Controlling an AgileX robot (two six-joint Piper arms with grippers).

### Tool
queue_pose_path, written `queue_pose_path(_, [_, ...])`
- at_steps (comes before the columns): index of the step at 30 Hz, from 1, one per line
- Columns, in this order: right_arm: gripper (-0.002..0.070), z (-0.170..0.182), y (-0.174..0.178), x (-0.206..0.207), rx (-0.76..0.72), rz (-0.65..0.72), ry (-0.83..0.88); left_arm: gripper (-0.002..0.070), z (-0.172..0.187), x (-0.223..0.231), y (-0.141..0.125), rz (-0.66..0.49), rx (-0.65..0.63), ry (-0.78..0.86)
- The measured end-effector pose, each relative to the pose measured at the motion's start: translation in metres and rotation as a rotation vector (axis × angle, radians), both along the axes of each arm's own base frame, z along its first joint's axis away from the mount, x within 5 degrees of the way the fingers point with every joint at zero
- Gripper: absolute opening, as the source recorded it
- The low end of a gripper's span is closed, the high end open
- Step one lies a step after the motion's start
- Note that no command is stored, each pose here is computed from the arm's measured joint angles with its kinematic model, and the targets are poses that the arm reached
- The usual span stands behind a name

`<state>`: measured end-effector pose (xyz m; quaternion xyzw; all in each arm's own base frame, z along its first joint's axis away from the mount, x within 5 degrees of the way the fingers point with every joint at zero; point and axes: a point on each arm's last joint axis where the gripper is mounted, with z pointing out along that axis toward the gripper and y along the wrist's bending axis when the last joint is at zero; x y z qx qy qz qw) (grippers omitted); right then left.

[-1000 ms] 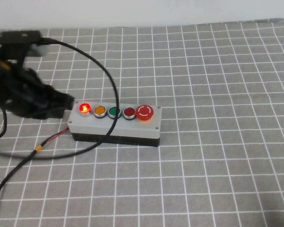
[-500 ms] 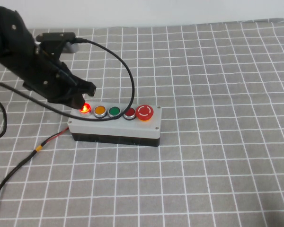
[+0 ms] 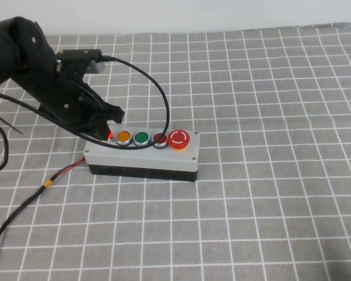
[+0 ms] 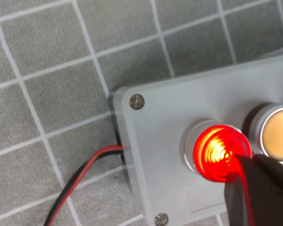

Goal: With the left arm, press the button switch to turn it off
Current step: Press the button to turn off

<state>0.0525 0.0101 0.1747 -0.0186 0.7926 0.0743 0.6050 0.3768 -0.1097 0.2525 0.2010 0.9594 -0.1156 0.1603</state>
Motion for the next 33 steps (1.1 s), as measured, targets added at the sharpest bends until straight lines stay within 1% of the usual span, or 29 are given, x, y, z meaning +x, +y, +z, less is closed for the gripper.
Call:
queue_pose_path(19, [-0.0017,0.0,0.0,0.0,0.0,0.0,0.0,-0.0003,-0.0011,0.0024,0.0002,-0.004,0.01,-0.005])
queue_pose_path(27, [-0.0017,0.0,0.0,0.0,0.0,0.0,0.0,-0.0003,-0.0081,0.0053,-0.0007,-0.007,0.015,0.027])
queue_pose_path(33, [-0.0017,0.0,0.0,0.0,0.0,0.0,0.0,-0.0003,-0.0043,0.0044,-0.0006,-0.021,0.015,0.012])
